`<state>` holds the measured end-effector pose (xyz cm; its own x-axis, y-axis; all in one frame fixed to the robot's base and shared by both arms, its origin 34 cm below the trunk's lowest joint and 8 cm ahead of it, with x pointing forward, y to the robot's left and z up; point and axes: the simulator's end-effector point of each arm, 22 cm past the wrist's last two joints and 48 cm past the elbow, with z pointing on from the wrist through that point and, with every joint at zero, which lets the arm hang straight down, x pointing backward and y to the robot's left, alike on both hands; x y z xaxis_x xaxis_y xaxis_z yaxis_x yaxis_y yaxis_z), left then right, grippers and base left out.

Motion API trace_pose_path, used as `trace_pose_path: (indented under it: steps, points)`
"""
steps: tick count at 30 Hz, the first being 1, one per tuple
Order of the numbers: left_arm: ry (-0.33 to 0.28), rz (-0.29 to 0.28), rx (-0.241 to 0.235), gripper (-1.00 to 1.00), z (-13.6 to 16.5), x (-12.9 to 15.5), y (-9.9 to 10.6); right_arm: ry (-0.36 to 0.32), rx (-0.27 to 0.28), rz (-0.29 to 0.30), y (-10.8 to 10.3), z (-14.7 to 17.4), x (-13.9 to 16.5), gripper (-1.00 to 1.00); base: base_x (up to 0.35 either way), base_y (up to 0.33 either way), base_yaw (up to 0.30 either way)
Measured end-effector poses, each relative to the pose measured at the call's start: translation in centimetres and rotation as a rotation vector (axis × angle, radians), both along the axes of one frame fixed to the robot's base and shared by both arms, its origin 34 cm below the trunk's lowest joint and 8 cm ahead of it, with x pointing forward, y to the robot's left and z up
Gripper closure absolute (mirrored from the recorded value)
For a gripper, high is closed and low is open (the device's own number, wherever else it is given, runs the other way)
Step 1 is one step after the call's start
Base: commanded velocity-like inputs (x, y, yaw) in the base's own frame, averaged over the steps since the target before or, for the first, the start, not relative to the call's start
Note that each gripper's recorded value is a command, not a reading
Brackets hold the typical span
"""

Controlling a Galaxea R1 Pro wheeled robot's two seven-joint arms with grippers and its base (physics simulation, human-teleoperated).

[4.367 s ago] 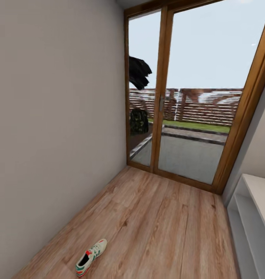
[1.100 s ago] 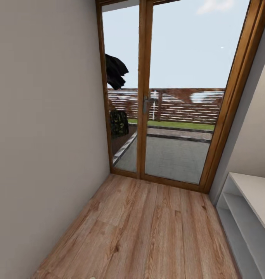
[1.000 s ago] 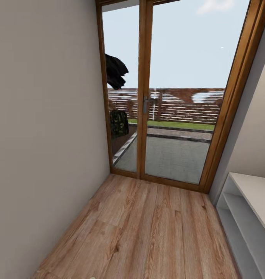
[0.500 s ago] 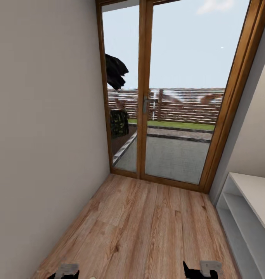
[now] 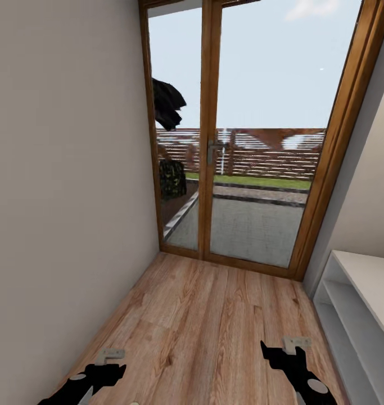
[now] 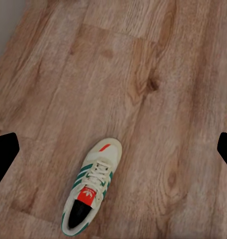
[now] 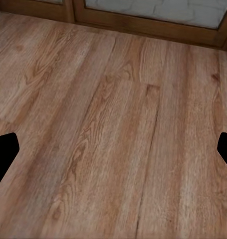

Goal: Pick up the two gym shoes and the two sandals from the corridor floor and place them onto the hallstand (shoe rack) in the corridor, making sure they are on the rack and not on the floor. Arrange them so the two gym shoes are next to each other and the two sandals are next to each other.

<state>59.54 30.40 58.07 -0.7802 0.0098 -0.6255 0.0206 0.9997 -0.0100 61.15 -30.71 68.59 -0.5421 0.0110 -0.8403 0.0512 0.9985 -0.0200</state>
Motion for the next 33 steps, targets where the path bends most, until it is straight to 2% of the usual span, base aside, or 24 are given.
trace_pose_path:
  steps: [12, 23, 33]
  points:
    - [0.01, -0.065, 0.044, -1.0, -0.2, -0.2, -0.3, 0.013, 0.001, 0.003, 0.1, 0.7, 0.6, -1.0, 0.0, 0.0, 0.0]
    - [-0.004, -0.074, 0.05, -1.0, -1.1, 0.0, -0.3, 0.009, 0.002, 0.002, 0.1, -0.3, 0.7, -1.0, 0.0, 0.0, 0.0]
    - [-0.006, -0.08, 0.052, -1.0, -2.9, 0.0, -0.4, -0.043, 0.001, 0.003, 0.2, 0.2, 1.8, -1.0, 0.0, 0.0, 0.0]
